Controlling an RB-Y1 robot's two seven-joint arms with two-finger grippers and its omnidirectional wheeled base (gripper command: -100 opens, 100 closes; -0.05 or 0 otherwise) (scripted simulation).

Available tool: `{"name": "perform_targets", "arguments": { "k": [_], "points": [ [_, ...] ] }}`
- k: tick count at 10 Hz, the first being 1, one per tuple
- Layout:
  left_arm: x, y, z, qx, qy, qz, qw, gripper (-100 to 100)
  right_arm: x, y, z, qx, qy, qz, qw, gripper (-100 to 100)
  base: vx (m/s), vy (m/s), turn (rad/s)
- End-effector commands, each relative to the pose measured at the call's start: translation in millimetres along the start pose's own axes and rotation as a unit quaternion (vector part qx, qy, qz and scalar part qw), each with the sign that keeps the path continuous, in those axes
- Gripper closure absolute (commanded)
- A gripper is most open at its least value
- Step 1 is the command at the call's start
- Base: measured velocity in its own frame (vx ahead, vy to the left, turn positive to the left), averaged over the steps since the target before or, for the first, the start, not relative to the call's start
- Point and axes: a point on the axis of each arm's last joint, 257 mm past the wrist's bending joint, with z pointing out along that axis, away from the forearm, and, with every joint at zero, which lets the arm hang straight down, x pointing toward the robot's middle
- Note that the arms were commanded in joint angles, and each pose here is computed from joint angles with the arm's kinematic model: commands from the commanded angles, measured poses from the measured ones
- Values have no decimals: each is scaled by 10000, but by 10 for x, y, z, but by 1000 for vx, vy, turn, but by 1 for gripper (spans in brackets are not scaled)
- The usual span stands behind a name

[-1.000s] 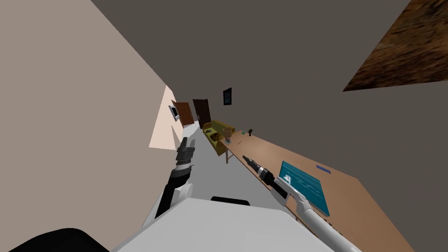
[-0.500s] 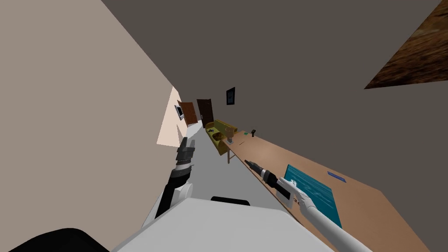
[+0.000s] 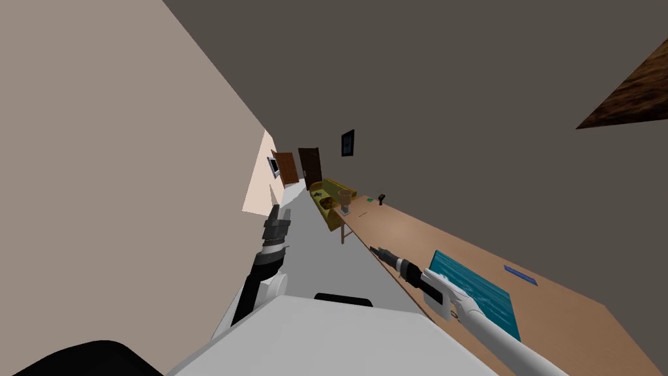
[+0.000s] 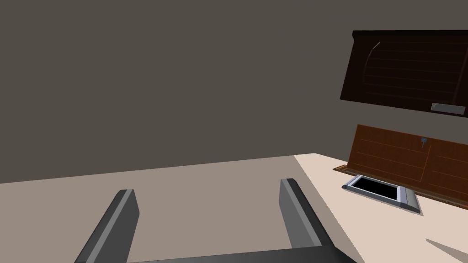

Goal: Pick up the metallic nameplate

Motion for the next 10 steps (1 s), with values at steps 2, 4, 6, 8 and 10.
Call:
{"name": "perform_targets", "arguments": {
  "k": [2, 4, 6, 8, 10],
  "points": [
    [0, 0, 0, 0, 0, 0, 10000, 0, 145, -255, -132, 214, 399, -358, 9983, -100, -17, -39, 148],
    [0, 0, 0, -1, 0, 1, 10000, 0, 194, -409, -202, 386, 450, -326, 9977, -100, -10, -33, 44],
    [0, 0, 0, 0, 0, 0, 10000, 0, 302, -656, -363, 609, 733, -538, 9940, -100, -18, -32, 125],
    [-1, 0, 0, -1, 0, 1, 10000, 0, 367, -776, -468, 684, 970, -761, 9900, -100, -18, -29, 78],
    [-1, 0, 0, -1, 0, 1, 10000, 0, 396, -892, -540, 822, 1009, -737, 9888, -100, -18, -31, 47]
  ]
}}
